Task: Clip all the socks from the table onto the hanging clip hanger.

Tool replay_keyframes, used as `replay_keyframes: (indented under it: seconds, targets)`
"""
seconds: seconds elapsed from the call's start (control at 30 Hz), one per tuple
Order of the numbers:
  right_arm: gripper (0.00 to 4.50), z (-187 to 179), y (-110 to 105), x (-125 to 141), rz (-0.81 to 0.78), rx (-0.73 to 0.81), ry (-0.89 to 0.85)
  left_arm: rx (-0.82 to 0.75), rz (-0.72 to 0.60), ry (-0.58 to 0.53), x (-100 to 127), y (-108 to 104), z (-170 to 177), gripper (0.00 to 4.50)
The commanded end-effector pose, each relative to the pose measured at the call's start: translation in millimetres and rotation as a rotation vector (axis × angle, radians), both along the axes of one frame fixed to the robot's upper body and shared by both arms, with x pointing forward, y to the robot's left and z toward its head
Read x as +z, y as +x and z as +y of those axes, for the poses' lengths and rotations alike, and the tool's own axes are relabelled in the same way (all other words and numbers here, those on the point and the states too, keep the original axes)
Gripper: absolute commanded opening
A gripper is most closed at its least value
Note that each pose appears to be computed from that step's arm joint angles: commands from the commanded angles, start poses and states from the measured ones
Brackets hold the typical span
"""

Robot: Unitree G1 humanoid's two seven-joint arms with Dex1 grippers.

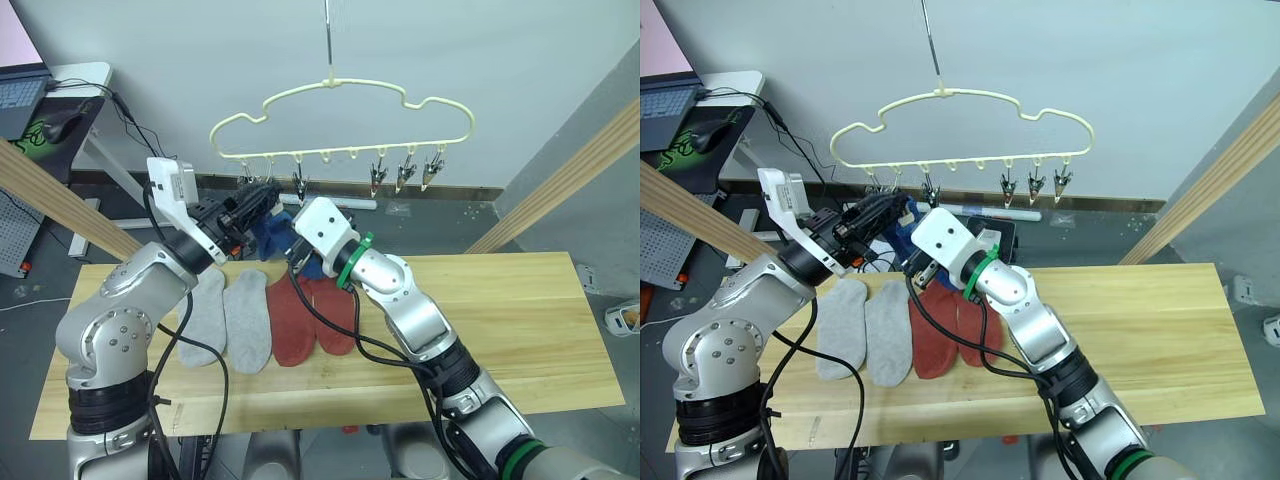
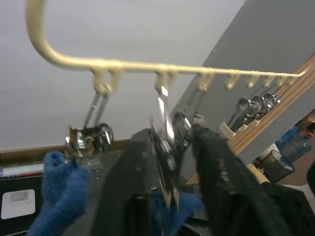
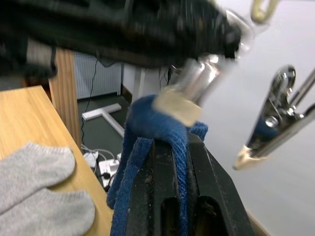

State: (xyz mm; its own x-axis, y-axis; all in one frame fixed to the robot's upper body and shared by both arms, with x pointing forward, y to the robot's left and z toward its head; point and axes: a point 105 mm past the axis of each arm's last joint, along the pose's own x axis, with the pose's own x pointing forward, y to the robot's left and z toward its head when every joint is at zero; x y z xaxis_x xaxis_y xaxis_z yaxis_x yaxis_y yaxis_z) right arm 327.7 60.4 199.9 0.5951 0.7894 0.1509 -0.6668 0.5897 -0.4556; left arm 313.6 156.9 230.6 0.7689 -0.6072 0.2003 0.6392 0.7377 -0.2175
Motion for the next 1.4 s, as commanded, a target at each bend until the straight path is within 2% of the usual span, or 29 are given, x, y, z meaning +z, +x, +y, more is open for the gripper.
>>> replay_keyframes:
  seconds: [0.03, 0.17, 0.27, 0.37, 0.53, 0.73, 1.0, 1.23, 1.4]
  targets:
    - [0.00, 6.9, -7.5, 12.5, -0.043, 0.038, 0.032, -0.040, -0.038, 0.018, 7.0, -10.2, -5.4, 2.78]
    - [0.00, 9.4, -6.8, 11.1, -0.035, 0.045, 0.025, -0.081, -0.030, 0.042, 3.6, -16.5, -10.0, 3.89]
    - [0.00, 10.4, -6.4, 10.5, -0.010, 0.054, 0.040, -0.072, -0.030, 0.059, 1.5, -17.0, -8.9, 3.89]
    - [0.70, 10.1, -6.1, 8.5, 0.008, 0.057, 0.041, -0.061, -0.030, 0.071, -0.3, -16.7, -7.4, 3.93]
    - [2.37, 9.0, -6.6, 2.2, 0.007, 0.052, -0.001, -0.042, -0.035, 0.095, -2.6, -15.8, -3.7, 3.93]
    - [2.37, -6.7, -9.3, -13.9, 0.029, 0.028, -0.061, -0.005, -0.061, 0.139, -4.0, -15.6, -0.1, 3.93]
    - [2.37, -46.8, -19.4, -29.1, 0.069, -0.008, -0.122, 0.055, -0.144, 0.221, -4.5, -16.7, 1.4, 3.93]
    - [2.37, -96.9, -56.9, -7.4, 0.059, 0.089, -0.073, 0.105, -0.198, 0.217, -4.1, -19.3, -1.0, 3.93]
    - [2.37, -123.4, -69.7, 4.3, 0.074, 0.099, -0.072, 0.118, -0.249, 0.200, -1.7, -20.5, -12.4, 3.93]
